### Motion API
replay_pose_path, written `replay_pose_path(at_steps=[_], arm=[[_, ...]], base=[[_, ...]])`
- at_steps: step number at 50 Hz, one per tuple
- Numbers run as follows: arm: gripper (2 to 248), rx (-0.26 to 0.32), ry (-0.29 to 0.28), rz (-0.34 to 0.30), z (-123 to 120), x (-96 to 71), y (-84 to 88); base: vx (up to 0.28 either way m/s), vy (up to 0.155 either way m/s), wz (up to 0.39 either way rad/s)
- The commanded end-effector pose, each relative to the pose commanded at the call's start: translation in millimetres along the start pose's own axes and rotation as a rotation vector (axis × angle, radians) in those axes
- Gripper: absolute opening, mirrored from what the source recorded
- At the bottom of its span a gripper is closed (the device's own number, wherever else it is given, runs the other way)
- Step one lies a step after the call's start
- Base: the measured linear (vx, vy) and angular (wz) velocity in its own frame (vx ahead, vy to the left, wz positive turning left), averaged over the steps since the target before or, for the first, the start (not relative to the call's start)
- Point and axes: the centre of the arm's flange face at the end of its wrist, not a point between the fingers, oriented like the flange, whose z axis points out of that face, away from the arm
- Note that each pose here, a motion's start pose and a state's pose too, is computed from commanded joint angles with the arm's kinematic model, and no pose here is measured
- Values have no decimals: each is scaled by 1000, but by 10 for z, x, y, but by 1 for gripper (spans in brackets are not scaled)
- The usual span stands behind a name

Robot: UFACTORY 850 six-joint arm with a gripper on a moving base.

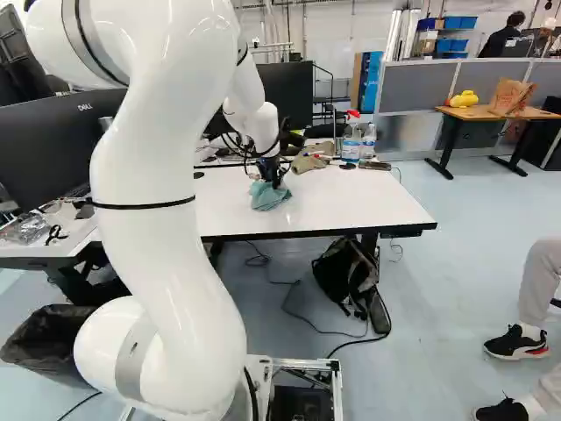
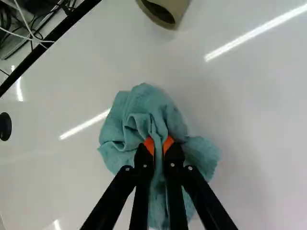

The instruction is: Clean the table with the green towel

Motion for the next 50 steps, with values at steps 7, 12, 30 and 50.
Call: replay_pose_path(at_steps=[7,12,30,50], arm=[[41,7,-6,-19,11,-50,-114],[41,13,-10,-33,19,-89,-198],[41,24,-29,-71,-23,-310,-383],[41,17,-49,-71,-184,-621,-275]], base=[[0,0,0],[0,0,0],[0,0,0],[0,0,0]])
